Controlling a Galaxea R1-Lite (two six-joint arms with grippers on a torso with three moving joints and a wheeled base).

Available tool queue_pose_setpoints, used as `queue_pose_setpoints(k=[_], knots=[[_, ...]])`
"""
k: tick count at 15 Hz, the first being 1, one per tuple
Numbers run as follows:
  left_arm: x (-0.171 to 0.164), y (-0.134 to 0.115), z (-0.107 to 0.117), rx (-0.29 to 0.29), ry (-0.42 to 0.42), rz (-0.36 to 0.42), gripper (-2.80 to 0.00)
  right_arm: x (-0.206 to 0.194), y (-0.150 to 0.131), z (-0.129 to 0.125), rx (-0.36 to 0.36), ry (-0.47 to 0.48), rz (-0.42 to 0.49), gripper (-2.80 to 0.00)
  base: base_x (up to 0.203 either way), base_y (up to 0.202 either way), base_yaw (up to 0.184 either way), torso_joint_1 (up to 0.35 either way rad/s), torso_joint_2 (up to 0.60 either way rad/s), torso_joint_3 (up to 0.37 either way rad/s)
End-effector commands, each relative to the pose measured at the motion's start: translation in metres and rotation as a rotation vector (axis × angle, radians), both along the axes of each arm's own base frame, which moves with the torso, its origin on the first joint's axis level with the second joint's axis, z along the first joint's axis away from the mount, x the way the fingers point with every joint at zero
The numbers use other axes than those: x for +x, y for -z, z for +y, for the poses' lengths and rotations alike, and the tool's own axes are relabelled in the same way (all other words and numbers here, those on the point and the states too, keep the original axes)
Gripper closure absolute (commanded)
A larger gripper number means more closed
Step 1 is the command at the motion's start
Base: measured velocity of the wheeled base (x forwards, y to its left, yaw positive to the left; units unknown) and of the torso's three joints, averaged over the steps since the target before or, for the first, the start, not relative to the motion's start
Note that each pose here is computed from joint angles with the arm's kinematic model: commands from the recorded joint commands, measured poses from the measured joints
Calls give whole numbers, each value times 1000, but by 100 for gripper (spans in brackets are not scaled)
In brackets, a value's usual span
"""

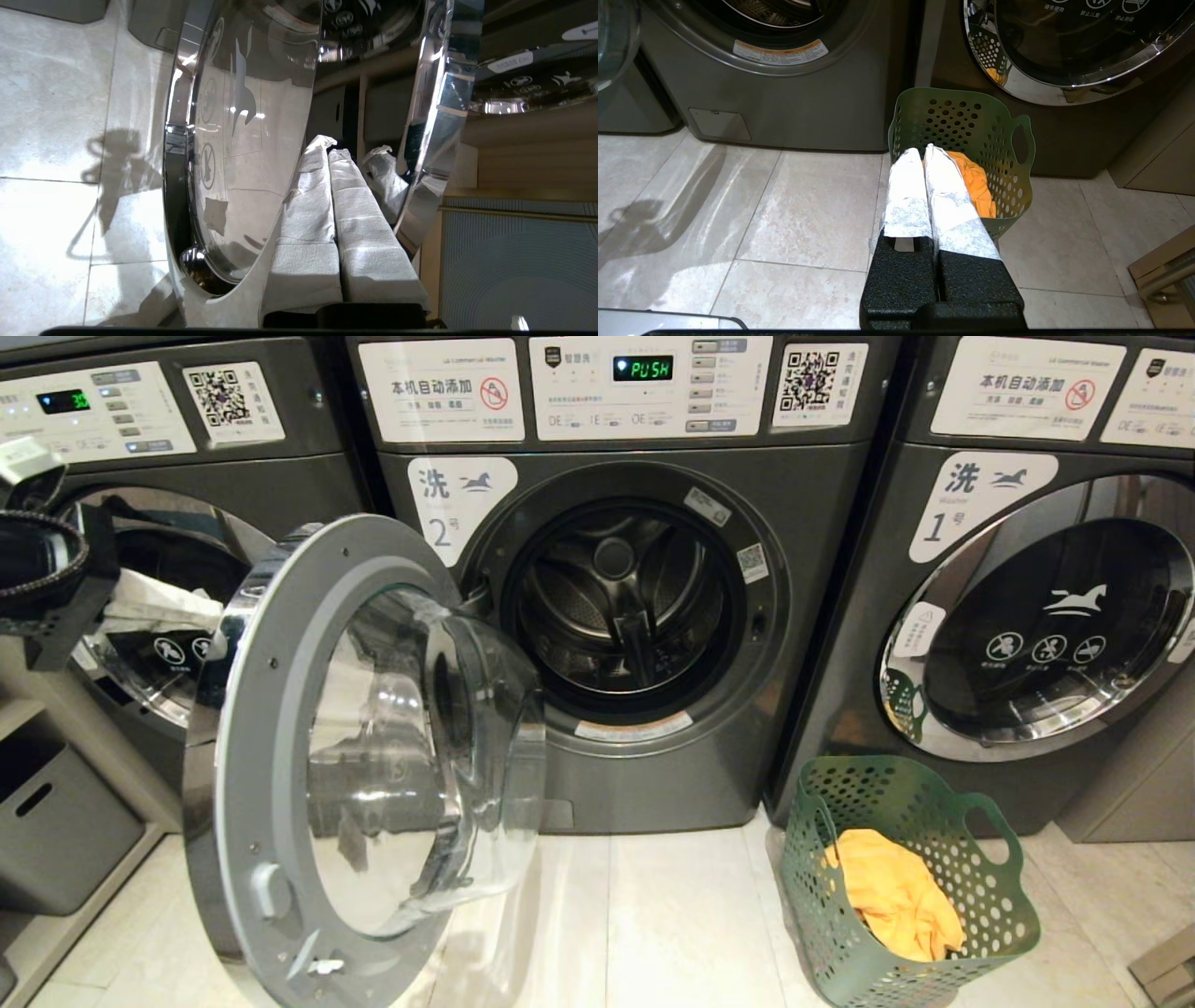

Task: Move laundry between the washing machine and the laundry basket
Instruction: Close the washing machine door with the left hand

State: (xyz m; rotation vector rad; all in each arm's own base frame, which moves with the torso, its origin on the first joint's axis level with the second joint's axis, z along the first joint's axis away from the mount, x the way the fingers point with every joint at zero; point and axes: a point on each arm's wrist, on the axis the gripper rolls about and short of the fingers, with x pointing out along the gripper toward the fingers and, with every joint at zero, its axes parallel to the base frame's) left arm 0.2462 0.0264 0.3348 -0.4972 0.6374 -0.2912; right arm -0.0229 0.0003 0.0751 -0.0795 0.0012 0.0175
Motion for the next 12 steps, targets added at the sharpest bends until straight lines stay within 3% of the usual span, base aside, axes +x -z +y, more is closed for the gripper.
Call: queue_pose_setpoints(k=[1,4,7,10,12], knots=[[0,1,-12,-5,47,8,0,0,0,0,-2,-1,1,0,0,0,0,0,0,0],[11,7,-41,-4,164,10,0,0,0,0,-2,-1,1,0,0,0,0,0,0,0],[48,24,-79,26,250,-27,0,0,0,0,-3,1,1,0,0,0,0,0,0,0],[85,41,-126,47,281,-91,0,0,0,0,-8,1,-1,0,0,0,0,0,0,0],[112,49,-159,61,220,-186,0,0,0,0,-6,1,0,0,0,0,0,0,0,0]])
